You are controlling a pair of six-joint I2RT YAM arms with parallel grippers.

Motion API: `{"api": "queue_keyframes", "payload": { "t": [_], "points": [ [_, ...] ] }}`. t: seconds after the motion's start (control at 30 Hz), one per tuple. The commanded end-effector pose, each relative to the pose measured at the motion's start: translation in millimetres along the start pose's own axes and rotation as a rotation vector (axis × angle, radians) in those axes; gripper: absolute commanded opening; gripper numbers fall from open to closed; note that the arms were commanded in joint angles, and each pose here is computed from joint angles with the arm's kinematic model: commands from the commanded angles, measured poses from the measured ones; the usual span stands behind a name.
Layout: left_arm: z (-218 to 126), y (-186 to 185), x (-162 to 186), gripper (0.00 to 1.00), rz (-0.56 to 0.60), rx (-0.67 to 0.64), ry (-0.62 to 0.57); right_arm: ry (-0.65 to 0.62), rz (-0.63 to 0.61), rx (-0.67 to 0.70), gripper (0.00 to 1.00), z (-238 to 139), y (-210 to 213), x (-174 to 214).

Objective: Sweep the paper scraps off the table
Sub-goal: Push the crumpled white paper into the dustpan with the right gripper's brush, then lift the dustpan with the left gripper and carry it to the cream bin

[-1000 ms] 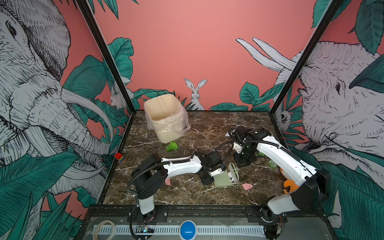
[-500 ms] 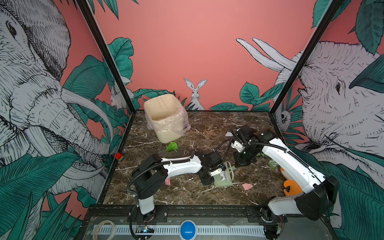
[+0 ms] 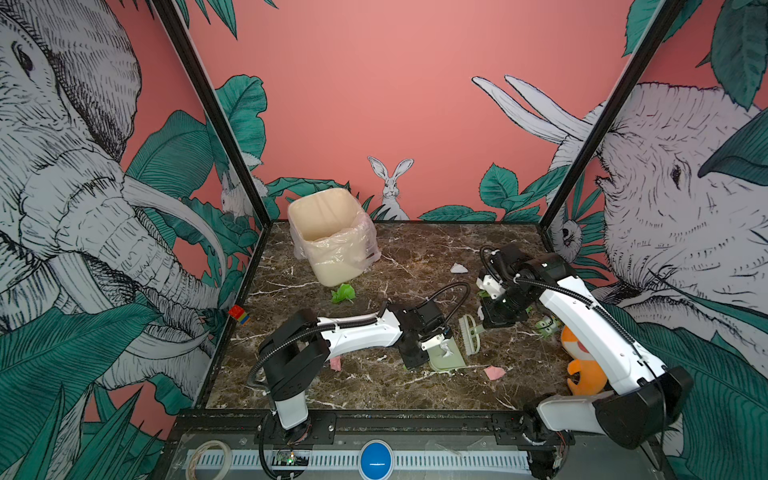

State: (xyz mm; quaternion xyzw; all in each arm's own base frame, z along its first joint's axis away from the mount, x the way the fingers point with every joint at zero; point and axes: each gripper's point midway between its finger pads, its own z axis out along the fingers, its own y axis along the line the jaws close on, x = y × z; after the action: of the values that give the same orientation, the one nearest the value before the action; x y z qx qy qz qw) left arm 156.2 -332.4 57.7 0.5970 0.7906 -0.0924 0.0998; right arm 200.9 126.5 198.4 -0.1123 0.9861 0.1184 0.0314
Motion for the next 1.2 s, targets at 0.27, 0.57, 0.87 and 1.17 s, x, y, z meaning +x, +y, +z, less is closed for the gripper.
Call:
{"api": "queue_keyframes", "payload": {
  "t": [0.27, 0.57, 0.87, 1.17],
  "points": [
    [-49, 22, -25, 0.01, -0.078, -0.111, -0.188, -0.083, 0.014, 0.021, 0.00, -27, -13, -2],
    [-85, 47, -29, 0.02, -0.167, -0.152, -0.271, -0.141, 0.041, 0.013, 0.00, -41, -20, -11],
    [-132, 66, -27, 0.02, -0.249, -0.184, -0.331, -0.151, 0.045, -0.005, 0.00, -41, -20, -18],
    [-180, 82, -22, 0.01, -0.327, -0.240, -0.360, -0.153, 0.030, -0.020, 0.00, -42, -18, -27]
  ]
}}
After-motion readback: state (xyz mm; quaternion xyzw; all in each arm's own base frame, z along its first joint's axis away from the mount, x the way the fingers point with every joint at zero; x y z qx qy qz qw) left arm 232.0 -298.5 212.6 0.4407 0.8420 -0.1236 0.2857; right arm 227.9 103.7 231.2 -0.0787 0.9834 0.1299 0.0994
